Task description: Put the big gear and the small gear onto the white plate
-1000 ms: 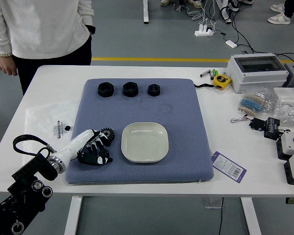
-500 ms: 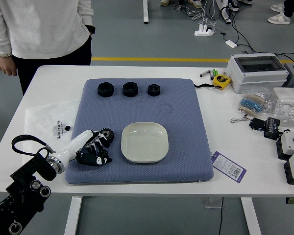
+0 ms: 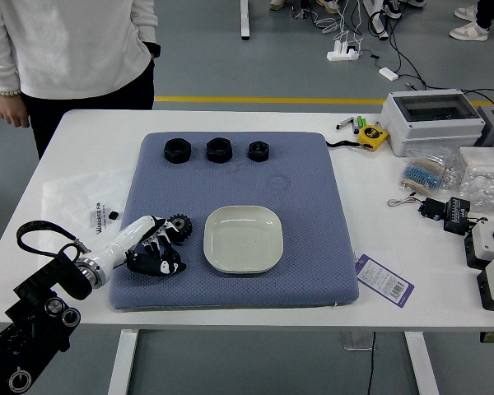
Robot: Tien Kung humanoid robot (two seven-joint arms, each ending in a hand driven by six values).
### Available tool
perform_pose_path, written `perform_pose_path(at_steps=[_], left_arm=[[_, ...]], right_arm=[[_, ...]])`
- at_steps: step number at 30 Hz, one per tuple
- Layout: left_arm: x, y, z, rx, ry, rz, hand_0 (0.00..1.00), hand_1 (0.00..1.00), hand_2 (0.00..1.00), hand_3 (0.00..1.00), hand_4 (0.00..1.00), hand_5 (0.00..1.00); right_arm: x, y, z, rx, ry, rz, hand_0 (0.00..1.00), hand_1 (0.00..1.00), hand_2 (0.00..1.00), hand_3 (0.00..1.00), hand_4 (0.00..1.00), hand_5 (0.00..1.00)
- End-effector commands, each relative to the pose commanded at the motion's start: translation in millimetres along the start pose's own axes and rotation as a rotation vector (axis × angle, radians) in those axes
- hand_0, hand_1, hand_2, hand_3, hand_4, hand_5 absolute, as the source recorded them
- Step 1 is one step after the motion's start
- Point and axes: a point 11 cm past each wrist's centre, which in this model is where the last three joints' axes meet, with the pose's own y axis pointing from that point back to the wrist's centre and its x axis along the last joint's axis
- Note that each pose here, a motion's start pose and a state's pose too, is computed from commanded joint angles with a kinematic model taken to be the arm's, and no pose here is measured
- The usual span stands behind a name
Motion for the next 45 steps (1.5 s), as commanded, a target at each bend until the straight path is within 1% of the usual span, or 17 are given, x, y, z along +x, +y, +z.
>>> perform_pose_path(at_steps=[3,5,9,14,18,20,23,25,29,33,35,36,37,39,42,43,45], left_arm=[[4.9,0.9,2.6,-0.007,-0.003,0.01,0.238,0.183,0.323,0.489,0.807,0.002],[15.5,2.5,9.6,-0.023,-0.015,0.03,0.238,0.183,0.323,0.489,0.807,0.002],[26.3,2.3,20.3,-0.049,-0.026,0.05,0.238,0.187,0.328,0.485,0.807,0.002],[28.4,-0.1,27.7,-0.062,-0.038,0.046,0.239,0.184,0.325,0.478,0.807,0.002],[26.5,-3.1,41.7,-0.094,-0.049,0.035,0.239,0.184,0.325,0.478,0.807,0.002],[24.0,-4.9,52.8,-0.122,-0.052,0.029,0.24,0.183,0.323,0.481,0.799,0.002],[14.5,-8.9,73.5,-0.177,-0.047,0.005,0.24,0.183,0.323,0.481,0.799,0.002],[8.0,-12.5,81.5,-0.198,-0.039,-0.009,0.242,0.192,0.326,0.5,0.799,0.002],[-2.4,-21.3,89.9,-0.22,-0.016,-0.028,0.242,0.192,0.326,0.5,0.799,0.002],[-9.5,-30.1,99.3,-0.251,-0.003,-0.019,0.248,0.217,0.34,0.525,0.8,0.002],[-15.5,-38.6,108.4,-0.27,-0.01,-0.008,0.248,0.217,0.34,0.525,0.8,0.002],[-17.0,-42.0,110.8,-0.272,-0.013,0.0,0.248,0.217,0.34,0.525,0.8,0.002],[-18.1,-44.6,111.2,-0.27,-0.015,0.004,0.267,0.308,0.436,0.563,0.767,0.002],[-22.6,-52.1,115.1,-0.269,-0.023,0.011,0.267,0.308,0.436,0.563,0.767,0.002],[-29.9,-57.7,116.4,-0.262,-0.041,-0.007,0.267,0.308,0.436,0.563,0.767,0.002],[-30.8,-58.2,116.4,-0.261,-0.042,-0.009,0.318,0.413,0.521,0.561,0.778,0.094],[-36.5,-61.7,115.1,-0.248,-0.063,-0.028,0.318,0.413,0.521,0.561,0.778,0.094]], right_arm=[[0.1,0.0,0,0.001,-0.002,0.0,0.652,0.651,0.741,0.609,0.86,0.702],[0.0,0.0,-1,0.001,-0.001,0.0,0.652,0.651,0.741,0.609,0.86,0.702],[0.2,0.0,-1,0.001,0.0,0.0,0.652,0.651,0.741,0.609,0.86,0.702],[0.0,0.1,-2,0.002,-0.001,-0.001,0.652,0.651,0.741,0.609,0.86,0.702],[0.0,0.1,-3,0.004,-0.001,-0.001,0.652,0.651,0.741,0.609,0.86,0.702],[0.0,0.1,-3,0.004,0.0,-0.001,0.652,0.651,0.741,0.609,0.86,0.702],[0.0,0.2,-4,0.006,0.001,-0.001,0.652,0.651,0.741,0.609,0.86,0.702],[-0.1,0.2,-5,0.008,0.002,-0.001,0.652,0.651,0.741,0.61,0.86,0.702],[-0.6,0.4,-7,0.011,0.004,-0.002,0.652,0.651,0.741,0.61,0.86,0.702],[-0.8,0.5,-9,0.012,0.004,-0.002,0.652,0.651,0.742,0.609,0.861,0.704],[-1.2,0.6,-10,0.015,0.006,-0.002,0.652,0.651,0.742,0.609,0.861,0.704],[-1.5,0.7,-11,0.015,0.008,-0.002,0.652,0.651,0.742,0.609,0.861,0.704],[-1.7,0.8,-12,0.016,0.009,-0.003,0.652,0.651,0.742,0.61,0.863,0.707],[-2.3,0.9,-12,0.016,0.011,-0.003,0.652,0.651,0.742,0.61,0.863,0.707],[-2.1,0.9,-12,0.014,0.014,-0.002,0.652,0.651,0.742,0.61,0.863,0.707],[-2.1,0.9,-12,0.014,0.014,-0.002,0.653,0.651,0.743,0.611,0.864,0.708],[-2.0,0.8,-11,0.012,0.015,-0.001,0.653,0.651,0.743,0.611,0.864,0.708]])
